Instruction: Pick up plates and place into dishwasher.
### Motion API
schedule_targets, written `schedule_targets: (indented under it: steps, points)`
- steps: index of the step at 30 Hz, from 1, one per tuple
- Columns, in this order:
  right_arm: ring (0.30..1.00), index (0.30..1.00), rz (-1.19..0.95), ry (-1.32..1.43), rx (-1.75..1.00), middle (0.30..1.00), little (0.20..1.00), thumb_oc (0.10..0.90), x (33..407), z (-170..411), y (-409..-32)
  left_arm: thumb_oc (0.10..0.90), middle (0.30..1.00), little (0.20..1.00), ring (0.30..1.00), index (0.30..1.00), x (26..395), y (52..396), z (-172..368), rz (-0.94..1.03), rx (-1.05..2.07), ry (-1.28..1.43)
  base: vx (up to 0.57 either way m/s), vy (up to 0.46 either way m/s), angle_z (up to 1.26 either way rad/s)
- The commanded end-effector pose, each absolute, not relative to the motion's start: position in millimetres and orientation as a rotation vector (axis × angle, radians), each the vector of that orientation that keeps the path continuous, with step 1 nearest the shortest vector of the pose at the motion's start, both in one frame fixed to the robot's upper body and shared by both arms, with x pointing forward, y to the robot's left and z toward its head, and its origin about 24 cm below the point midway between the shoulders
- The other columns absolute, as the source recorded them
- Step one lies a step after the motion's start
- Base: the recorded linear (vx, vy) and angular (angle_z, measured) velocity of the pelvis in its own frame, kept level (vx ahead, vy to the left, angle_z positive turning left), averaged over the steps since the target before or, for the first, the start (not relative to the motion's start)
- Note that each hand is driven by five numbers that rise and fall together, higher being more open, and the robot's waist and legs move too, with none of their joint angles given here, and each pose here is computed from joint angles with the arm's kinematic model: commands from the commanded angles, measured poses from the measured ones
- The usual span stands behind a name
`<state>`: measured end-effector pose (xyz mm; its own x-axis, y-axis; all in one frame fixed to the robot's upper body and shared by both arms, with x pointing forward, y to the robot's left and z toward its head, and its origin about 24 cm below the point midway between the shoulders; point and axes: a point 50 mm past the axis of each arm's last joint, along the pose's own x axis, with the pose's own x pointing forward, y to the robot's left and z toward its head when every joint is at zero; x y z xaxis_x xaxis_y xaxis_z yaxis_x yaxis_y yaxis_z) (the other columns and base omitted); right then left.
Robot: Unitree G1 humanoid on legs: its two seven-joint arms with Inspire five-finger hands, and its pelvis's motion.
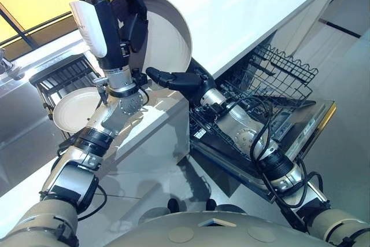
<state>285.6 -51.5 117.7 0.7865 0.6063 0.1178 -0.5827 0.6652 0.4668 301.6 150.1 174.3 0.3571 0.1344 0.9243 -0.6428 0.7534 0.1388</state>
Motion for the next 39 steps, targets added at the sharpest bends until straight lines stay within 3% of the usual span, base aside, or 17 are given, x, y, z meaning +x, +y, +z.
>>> schedule_targets:
  steps: [1,16,17,18,24,39]
  points:
    - [0.300,0.300,0.696,-0.297,0.676,0.300,0.200,0.100,288,185,-39,0.100,0.300,0.200,0.300,0.300,302,122,200,0.421,0.408,-1.226,0.00,0.000,0.00]
    - [0.300,0.300,0.604,-0.394,0.666,0.300,0.200,0.100,281,188,-61,0.100,0.300,0.200,0.300,0.300,291,124,154,0.328,0.353,-0.958,0.00,0.000,0.00]
    - [0.300,0.300,0.593,-0.401,0.659,0.300,0.200,0.100,281,187,-63,0.224,0.406,0.324,0.406,0.406,292,125,147,0.274,0.306,-0.874,0.00,-0.001,0.05]
    - [0.300,0.300,0.580,-0.412,0.649,0.300,0.200,0.100,281,186,-65,0.800,0.900,0.900,0.900,0.900,294,125,140,0.212,0.254,-0.790,0.01,0.002,0.06]
    - [0.300,0.300,0.492,-0.454,0.572,0.300,0.200,0.100,287,193,-84,0.800,0.900,0.900,0.900,0.900,296,133,117,0.042,0.054,-0.572,0.00,0.002,0.02]
    - [0.300,0.300,-0.209,-0.777,0.102,0.300,0.200,0.100,314,250,-205,0.800,0.900,0.900,0.900,0.900,320,228,171,0.276,0.272,-0.559,0.01,-0.011,0.07]
